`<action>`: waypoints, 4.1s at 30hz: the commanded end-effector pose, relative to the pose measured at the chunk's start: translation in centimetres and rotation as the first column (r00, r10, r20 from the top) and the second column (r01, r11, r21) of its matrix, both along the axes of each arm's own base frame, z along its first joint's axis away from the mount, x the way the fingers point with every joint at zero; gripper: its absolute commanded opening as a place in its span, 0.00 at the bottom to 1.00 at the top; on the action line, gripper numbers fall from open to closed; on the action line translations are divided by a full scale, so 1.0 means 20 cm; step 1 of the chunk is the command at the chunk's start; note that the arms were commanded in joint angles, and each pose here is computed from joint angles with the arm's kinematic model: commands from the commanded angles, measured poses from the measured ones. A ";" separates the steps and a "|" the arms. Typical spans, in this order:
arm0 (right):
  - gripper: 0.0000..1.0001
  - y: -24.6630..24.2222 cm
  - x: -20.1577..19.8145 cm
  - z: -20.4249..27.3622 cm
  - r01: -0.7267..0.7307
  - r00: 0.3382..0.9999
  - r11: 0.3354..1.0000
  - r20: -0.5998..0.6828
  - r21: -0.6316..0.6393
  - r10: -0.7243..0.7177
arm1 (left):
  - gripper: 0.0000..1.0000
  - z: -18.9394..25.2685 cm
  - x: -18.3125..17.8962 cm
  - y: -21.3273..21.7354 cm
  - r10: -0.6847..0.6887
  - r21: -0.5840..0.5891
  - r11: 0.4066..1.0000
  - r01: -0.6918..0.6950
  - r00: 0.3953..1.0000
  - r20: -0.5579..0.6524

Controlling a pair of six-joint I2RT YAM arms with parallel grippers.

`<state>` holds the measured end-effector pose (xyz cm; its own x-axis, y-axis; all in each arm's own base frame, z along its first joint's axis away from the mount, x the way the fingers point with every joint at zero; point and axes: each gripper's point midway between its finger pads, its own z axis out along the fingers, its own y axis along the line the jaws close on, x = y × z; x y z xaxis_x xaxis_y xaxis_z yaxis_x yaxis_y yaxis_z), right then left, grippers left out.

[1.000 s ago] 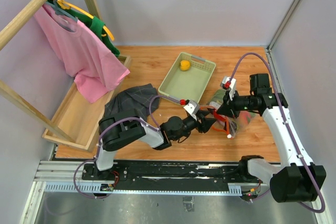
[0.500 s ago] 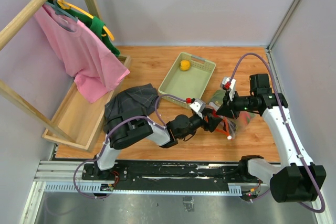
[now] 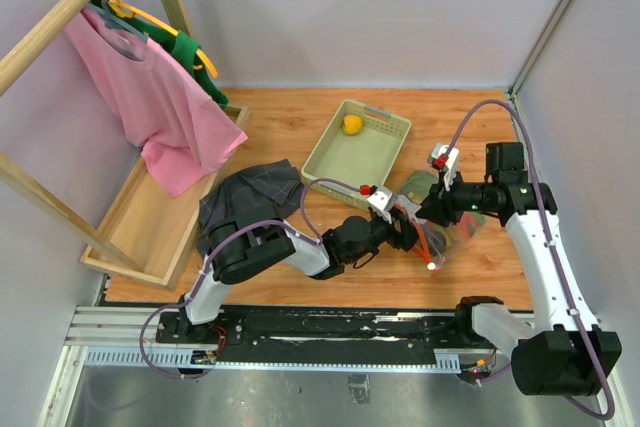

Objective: Open the zip-top bag and remove the fake food
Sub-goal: Pick up the fake fruit from the zipper food storage bag.

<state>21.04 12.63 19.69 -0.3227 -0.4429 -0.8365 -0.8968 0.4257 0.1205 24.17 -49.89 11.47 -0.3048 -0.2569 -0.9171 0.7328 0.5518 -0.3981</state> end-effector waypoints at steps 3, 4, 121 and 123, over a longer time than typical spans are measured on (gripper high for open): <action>0.31 -0.27 0.22 -0.09 0.339 0.938 0.932 -0.026 -0.128 -0.345 | 0.71 0.01 0.02 -0.01 -0.002 -0.029 1.000 0.001 1.000 -0.029; 0.27 -0.30 0.25 -0.12 0.367 0.926 0.918 -0.032 -0.153 -0.376 | 0.71 0.01 0.02 -0.01 -0.008 -0.031 0.999 0.007 0.999 -0.034; 0.73 -0.03 0.08 -0.18 0.046 0.998 0.991 -0.038 -0.129 -0.052 | 0.00 0.30 -0.28 0.56 -0.160 -0.114 0.985 0.131 0.942 -0.295; 0.72 -0.03 0.08 -0.17 0.050 0.998 0.990 -0.029 -0.135 -0.054 | 0.00 0.35 -0.22 0.59 -0.140 -0.116 0.987 0.112 0.951 -0.275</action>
